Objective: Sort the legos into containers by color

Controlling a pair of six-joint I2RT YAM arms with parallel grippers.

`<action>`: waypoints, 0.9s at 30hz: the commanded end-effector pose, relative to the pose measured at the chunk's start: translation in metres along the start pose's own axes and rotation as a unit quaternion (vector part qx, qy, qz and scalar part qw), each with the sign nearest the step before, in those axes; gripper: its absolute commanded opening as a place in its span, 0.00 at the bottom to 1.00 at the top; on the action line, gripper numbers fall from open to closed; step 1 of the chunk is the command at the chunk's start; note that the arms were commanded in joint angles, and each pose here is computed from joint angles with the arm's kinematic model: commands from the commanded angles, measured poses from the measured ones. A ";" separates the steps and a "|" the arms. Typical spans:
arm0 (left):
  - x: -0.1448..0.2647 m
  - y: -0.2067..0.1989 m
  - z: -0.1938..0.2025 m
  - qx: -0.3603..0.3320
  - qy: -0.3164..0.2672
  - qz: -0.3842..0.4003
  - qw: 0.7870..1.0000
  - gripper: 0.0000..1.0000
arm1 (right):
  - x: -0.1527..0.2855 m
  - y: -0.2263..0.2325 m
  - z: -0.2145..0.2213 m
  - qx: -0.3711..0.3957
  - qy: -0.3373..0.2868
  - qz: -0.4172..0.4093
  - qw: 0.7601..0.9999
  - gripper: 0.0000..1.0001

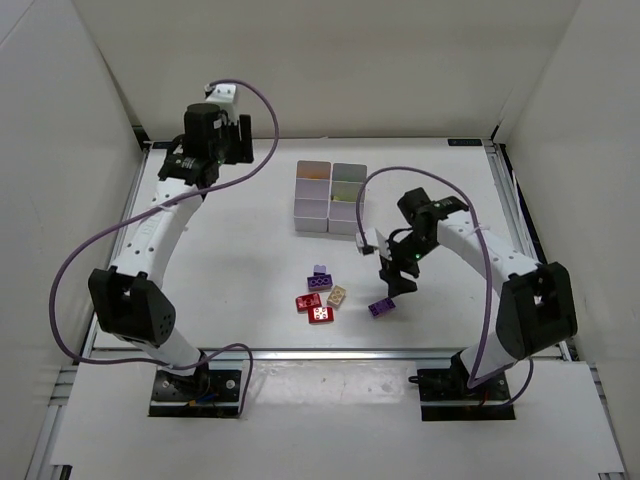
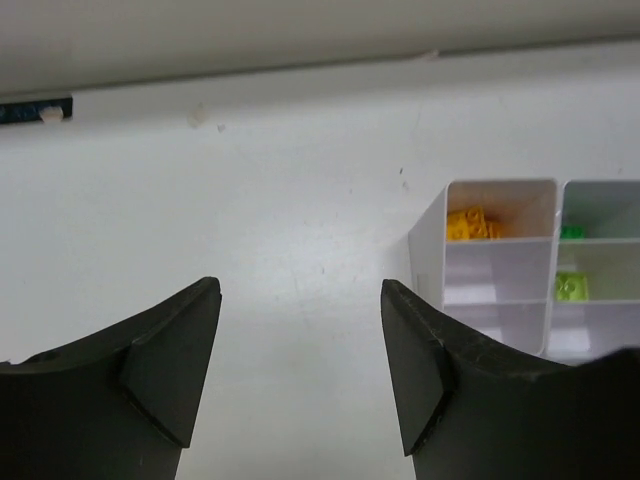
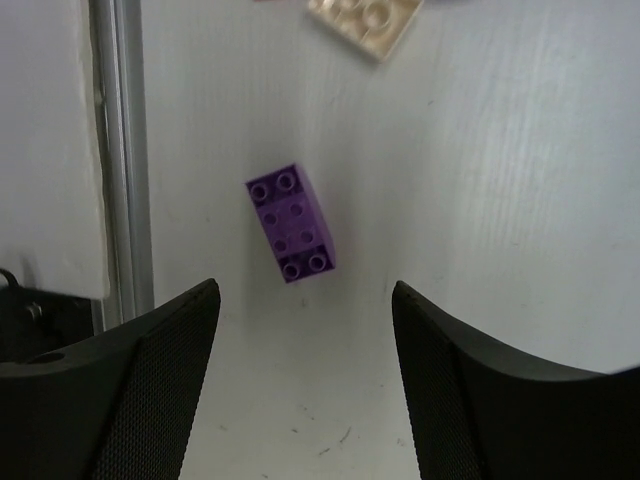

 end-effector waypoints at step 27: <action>-0.002 0.034 0.057 -0.015 0.084 -0.030 0.996 0.81 | -0.076 0.008 0.034 0.115 0.135 0.047 0.983 0.59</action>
Point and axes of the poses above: each gripper's point midway between its finger pads, its own x axis back along the fingers, its own y axis along the line the jaws close on, z = x × y, the point moved 5 cm from there along x, back along the fingers
